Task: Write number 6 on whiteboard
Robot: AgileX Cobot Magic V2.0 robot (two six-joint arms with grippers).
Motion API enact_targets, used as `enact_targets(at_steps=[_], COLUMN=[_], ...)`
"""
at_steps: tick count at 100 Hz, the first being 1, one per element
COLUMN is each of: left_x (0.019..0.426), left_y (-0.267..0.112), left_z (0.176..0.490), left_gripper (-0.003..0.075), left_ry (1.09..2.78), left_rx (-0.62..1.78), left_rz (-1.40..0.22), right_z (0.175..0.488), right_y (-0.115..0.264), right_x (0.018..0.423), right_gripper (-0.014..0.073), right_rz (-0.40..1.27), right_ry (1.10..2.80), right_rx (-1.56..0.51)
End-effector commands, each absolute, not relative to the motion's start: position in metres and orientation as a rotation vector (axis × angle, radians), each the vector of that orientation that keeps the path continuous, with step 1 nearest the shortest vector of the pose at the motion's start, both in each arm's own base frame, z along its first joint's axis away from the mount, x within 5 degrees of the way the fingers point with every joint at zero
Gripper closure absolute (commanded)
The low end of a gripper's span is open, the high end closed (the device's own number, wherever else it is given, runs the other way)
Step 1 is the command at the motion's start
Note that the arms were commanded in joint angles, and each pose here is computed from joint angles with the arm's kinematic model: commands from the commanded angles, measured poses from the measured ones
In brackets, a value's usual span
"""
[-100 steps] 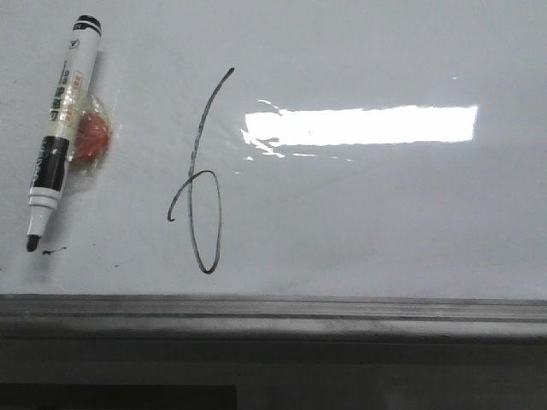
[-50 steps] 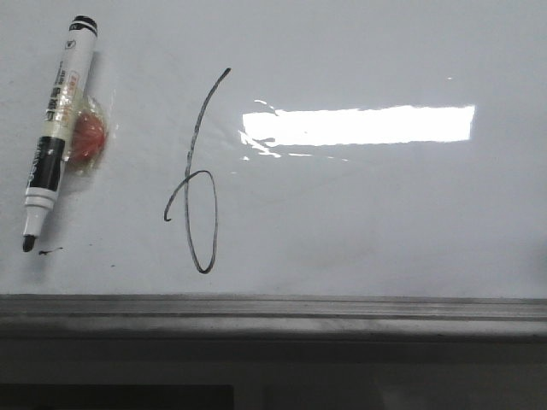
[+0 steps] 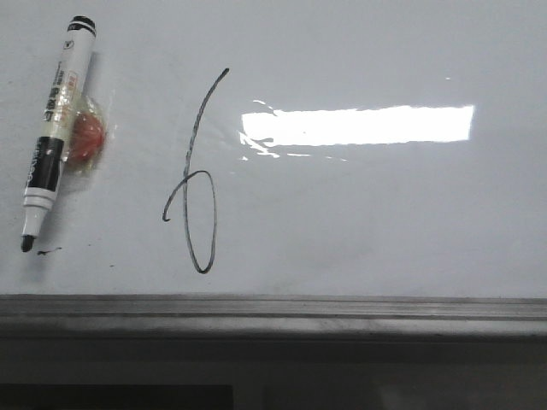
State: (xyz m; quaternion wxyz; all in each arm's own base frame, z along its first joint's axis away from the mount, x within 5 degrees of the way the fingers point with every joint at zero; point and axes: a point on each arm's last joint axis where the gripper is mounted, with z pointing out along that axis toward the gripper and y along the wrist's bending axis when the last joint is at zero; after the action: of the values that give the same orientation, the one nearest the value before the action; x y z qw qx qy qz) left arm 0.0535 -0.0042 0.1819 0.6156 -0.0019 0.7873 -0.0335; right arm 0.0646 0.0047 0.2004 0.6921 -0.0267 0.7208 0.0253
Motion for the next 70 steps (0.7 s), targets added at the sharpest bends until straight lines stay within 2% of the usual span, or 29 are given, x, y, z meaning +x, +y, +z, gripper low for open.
enact_targets(at_steps=[1,37,70], left_x=[0.054,0.054,0.054], left_y=[-0.004,-0.004,-0.004], left_z=[0.173,0.173,0.173], left_gripper=[0.0739,0.0739,0.0739], left_ry=[1.783,1.784,1.784], left_rx=[-0.019,-0.020,-0.020], left_rz=[-0.084,-0.086,-0.086], right_z=[0.192,0.173,0.173], right_y=[0.002,-0.002,-0.002], right_x=[0.064,0.053,0.053], right_gripper=[0.0659,0.0659,0.0659], right_rz=[0.018,-0.015,-0.015], right_ry=[1.632,1.806,1.806], right_rx=[-0.042,-0.013,-0.013])
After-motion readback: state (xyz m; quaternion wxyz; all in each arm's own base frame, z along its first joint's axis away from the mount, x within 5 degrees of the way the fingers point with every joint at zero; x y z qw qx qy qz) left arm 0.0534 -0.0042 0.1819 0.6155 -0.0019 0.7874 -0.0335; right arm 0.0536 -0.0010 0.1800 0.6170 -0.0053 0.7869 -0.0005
